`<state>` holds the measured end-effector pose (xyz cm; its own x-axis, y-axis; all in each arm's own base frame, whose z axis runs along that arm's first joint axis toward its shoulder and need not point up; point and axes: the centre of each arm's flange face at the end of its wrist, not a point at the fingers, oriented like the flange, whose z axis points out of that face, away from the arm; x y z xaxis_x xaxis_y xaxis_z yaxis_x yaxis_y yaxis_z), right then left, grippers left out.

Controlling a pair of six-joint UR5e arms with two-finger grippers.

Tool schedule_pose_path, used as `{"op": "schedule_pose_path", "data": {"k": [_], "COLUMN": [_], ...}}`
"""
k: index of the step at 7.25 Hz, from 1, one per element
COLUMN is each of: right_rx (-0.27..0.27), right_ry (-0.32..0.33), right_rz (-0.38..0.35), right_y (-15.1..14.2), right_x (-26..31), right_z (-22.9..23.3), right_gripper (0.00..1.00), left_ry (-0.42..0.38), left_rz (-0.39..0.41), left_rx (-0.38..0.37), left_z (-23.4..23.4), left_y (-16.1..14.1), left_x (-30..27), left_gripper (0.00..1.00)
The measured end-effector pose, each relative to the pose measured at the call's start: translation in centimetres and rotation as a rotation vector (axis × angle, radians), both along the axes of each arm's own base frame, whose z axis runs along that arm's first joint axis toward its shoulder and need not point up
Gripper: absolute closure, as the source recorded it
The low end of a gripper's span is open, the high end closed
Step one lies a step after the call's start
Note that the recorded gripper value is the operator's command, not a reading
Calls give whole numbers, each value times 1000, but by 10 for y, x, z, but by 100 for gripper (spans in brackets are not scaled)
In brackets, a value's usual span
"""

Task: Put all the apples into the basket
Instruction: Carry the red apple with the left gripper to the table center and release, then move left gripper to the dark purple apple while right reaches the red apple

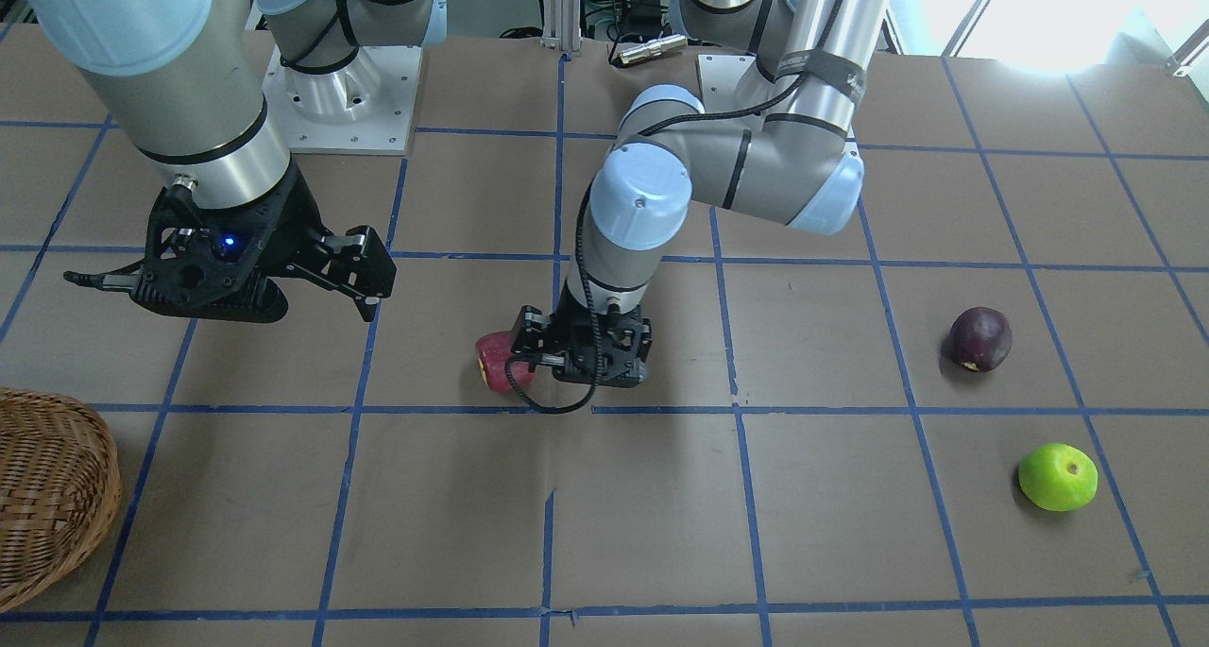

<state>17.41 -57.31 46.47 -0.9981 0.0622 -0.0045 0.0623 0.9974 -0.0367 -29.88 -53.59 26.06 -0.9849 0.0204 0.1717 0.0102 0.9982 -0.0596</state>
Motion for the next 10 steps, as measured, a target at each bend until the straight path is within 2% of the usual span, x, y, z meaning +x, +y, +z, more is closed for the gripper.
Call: {"op": "schedule_pose_path", "data": {"k": [1,3,5,7,8,10], "right_rx": [1,10,31,91,108,73], "right_ry": [-1,4,2,3,3,10], "right_rz": [0,-2,-8,-4,10,28], "right_y": [0,-2,-7,-19,-27,-28], "right_x": [0,-2,-1,7,25,84], "right_z": [0,-5,-12,-48,-74,-127], "right_gripper": [0,0,0,0,0,0], "left_ry": [-47,-199,-257,-237,-198,-117], "left_rz": [-46,-194,-329,-421,-462,-534], "left_rx": [5,9,40,74,77,70], "left_z": [15,44,65,71,61,21], "left_y": [-10,-20,-24,-13,-5,17], "left_x": [48,142,254,352,401,474], "left_gripper": [0,0,0,0,0,0]}}
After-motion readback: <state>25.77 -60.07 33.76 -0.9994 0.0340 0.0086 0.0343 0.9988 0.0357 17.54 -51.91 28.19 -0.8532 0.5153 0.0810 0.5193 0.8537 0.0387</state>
